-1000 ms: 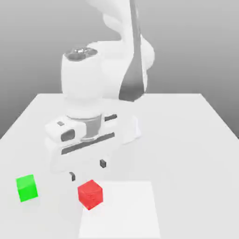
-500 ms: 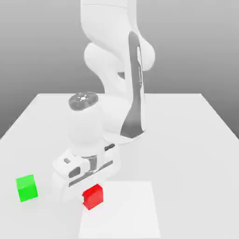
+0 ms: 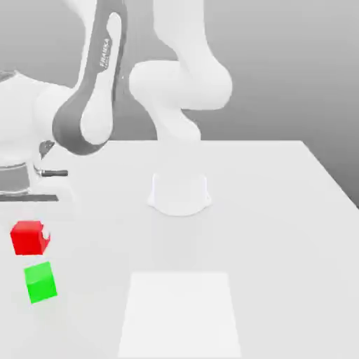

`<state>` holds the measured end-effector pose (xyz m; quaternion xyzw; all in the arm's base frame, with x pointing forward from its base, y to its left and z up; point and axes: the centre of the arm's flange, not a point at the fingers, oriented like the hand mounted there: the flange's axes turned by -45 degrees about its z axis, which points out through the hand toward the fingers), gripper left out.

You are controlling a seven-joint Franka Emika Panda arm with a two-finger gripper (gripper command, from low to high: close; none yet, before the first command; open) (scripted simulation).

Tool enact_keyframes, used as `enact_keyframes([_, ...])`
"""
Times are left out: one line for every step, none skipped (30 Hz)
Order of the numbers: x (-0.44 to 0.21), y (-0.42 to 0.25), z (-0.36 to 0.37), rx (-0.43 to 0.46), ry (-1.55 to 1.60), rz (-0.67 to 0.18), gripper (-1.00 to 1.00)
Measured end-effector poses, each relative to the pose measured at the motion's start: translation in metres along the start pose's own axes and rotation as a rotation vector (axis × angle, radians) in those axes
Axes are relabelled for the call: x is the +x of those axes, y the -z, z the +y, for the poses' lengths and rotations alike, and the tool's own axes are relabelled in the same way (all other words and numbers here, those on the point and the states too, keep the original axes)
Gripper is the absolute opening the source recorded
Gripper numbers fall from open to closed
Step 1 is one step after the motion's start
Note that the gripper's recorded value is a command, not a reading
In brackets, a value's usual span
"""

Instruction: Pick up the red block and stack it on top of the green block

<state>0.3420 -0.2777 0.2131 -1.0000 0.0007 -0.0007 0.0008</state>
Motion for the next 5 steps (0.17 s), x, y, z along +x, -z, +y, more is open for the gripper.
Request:
enact_keyframes([0.0,-0.011,0.0,0.0,-0.002,0.0,-1.0])
enact_keyframes([-0.001,-0.023,0.0,0.0,-0.003,-0.001,-1.0])
enact_keyframes([-0.001,-0.03,0.0,0.0,-0.004,-0.002,1.0])
enact_keyframes([-0.001,-0.03,0.0,0.0,-0.004,-0.002,1.0])
enact_keyframes([-0.001,-0.03,0.0,0.0,-0.004,-0.002,1.0])
